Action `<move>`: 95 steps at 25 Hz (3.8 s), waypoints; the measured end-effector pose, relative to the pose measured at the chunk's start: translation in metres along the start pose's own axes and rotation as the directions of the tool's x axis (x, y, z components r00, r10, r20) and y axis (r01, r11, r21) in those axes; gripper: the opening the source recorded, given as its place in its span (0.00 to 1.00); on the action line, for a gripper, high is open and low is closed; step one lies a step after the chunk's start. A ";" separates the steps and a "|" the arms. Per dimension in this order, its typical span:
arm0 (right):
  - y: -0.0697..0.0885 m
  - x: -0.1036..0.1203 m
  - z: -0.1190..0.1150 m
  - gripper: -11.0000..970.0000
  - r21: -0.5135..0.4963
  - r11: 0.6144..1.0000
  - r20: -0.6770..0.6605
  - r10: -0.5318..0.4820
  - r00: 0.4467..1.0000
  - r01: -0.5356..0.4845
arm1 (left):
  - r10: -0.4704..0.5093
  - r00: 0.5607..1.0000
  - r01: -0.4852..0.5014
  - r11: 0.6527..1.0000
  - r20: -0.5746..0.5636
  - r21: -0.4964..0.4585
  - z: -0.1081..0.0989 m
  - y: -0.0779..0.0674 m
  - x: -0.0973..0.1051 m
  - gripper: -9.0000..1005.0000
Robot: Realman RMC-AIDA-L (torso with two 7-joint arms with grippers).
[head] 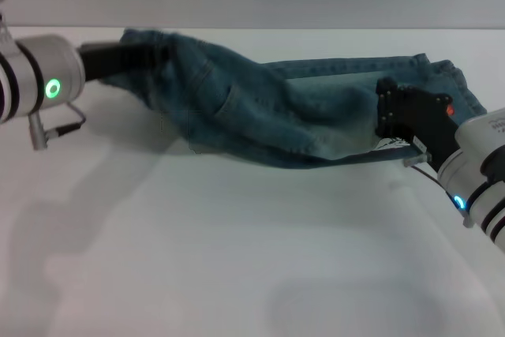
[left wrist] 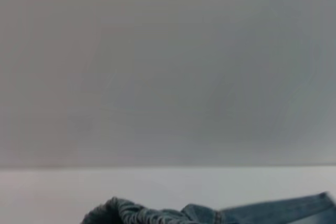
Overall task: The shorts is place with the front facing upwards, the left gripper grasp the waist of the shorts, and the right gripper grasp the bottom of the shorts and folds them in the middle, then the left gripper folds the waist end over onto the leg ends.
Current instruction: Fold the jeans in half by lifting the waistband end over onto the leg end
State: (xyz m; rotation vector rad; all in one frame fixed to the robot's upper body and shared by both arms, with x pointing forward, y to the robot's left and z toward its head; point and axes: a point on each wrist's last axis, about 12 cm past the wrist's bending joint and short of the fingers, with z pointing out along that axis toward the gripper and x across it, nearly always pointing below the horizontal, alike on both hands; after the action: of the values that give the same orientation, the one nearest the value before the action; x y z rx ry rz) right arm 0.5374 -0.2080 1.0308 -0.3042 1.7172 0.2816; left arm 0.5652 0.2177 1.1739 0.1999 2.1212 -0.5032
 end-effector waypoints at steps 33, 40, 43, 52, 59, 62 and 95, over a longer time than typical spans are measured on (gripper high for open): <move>0.051 -0.017 0.061 0.01 -0.266 0.964 -0.125 -0.020 0.992 -0.014 | 0.119 0.966 -0.153 0.978 0.229 0.139 -0.041 -0.059 -0.055 0.13; 0.077 -0.015 0.058 0.01 -0.365 0.931 -0.143 -0.034 0.989 -0.021 | 0.126 0.964 -0.164 0.975 0.236 0.150 -0.042 -0.063 -0.056 0.13; 0.087 -0.014 0.054 0.01 -0.400 0.916 -0.139 -0.043 0.989 -0.016 | 0.127 0.963 -0.165 0.975 0.237 0.151 -0.043 -0.064 -0.056 0.13; 0.033 -0.013 0.040 0.01 -0.186 0.979 -0.069 0.073 0.995 -0.085 | 0.126 0.969 -0.162 0.973 0.213 0.162 -0.041 -0.066 -0.047 0.12; 0.027 -0.012 0.042 0.01 -0.154 0.985 -0.082 0.070 0.994 -0.082 | 0.131 0.971 -0.169 0.969 0.202 0.183 -0.037 -0.072 -0.044 0.12; 0.039 -0.015 0.048 0.01 -0.201 0.978 -0.092 0.039 0.995 -0.057 | 0.131 0.971 -0.169 0.969 0.202 0.183 -0.037 -0.072 -0.044 0.12; -0.050 -0.019 0.010 0.01 0.155 0.987 0.008 0.048 0.999 -0.049 | 0.134 0.973 -0.180 0.950 0.186 0.254 -0.027 -0.087 -0.030 0.12</move>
State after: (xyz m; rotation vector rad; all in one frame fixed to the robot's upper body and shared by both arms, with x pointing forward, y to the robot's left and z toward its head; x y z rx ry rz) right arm 0.5676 -0.2501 1.0471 -0.1475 1.7330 0.1825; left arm 0.5331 0.1520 1.2358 0.4634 1.8514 -0.6889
